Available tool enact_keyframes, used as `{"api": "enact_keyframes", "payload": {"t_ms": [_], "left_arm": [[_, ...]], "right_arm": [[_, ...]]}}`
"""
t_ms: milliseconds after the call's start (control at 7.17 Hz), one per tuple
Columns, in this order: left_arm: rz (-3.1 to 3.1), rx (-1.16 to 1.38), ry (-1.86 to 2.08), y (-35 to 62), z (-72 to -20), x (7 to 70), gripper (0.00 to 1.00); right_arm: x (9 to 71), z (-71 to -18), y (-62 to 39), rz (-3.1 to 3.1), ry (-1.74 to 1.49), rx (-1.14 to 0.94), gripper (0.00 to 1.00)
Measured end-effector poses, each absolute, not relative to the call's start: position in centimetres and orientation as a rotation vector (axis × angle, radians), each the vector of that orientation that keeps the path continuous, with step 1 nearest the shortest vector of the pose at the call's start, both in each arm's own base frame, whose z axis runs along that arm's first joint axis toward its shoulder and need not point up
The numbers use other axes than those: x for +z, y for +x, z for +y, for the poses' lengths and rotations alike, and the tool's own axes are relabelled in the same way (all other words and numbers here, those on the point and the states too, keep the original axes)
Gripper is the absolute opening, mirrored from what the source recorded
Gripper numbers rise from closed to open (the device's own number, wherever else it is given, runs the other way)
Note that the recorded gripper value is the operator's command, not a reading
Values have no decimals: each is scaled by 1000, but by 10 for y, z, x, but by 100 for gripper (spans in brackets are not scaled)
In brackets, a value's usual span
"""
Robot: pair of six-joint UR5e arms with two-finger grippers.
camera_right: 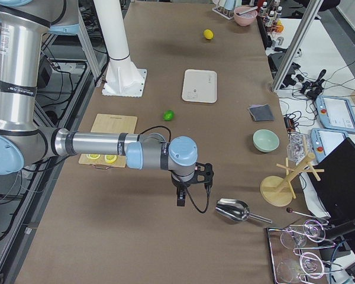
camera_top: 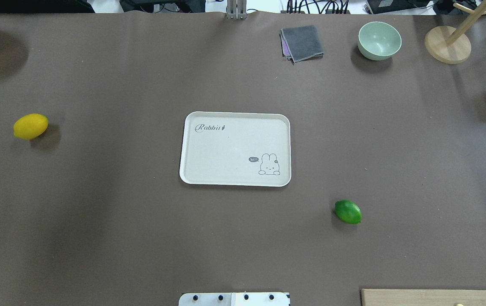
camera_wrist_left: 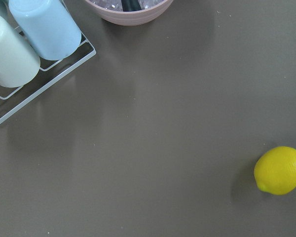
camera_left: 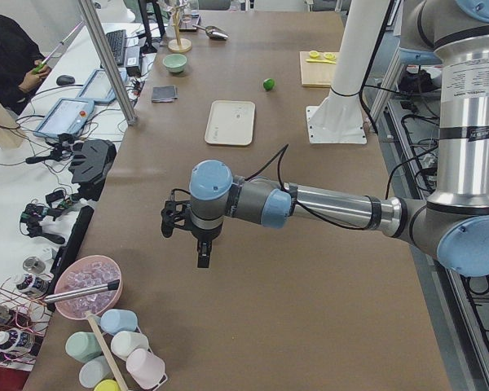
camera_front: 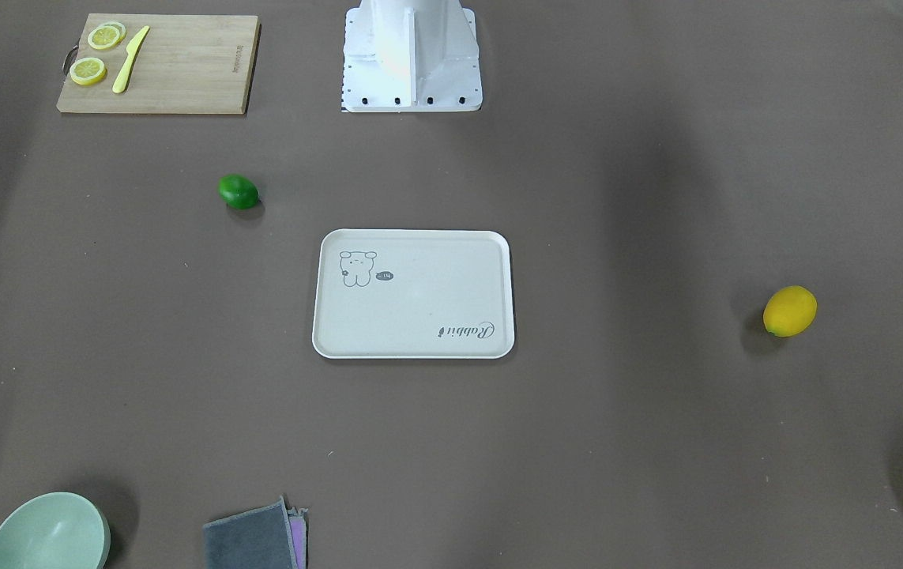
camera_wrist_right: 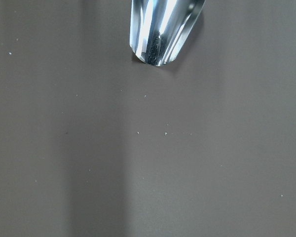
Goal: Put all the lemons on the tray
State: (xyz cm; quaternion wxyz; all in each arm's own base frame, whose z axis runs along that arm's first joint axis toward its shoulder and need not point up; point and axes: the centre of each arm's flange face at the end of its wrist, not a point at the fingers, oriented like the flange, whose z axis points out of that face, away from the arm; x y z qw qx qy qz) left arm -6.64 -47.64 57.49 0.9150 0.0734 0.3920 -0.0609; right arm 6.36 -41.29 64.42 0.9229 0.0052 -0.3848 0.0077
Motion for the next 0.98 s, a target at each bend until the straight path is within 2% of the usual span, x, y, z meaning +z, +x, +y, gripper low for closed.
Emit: {"api": "enact_keyframes", "payload": {"t_ms": [977], "left_arm": [[807,-131,142,-67,-473,580,98]], "right_arm": [[641,-414,63,-800,17,12,100]]}}
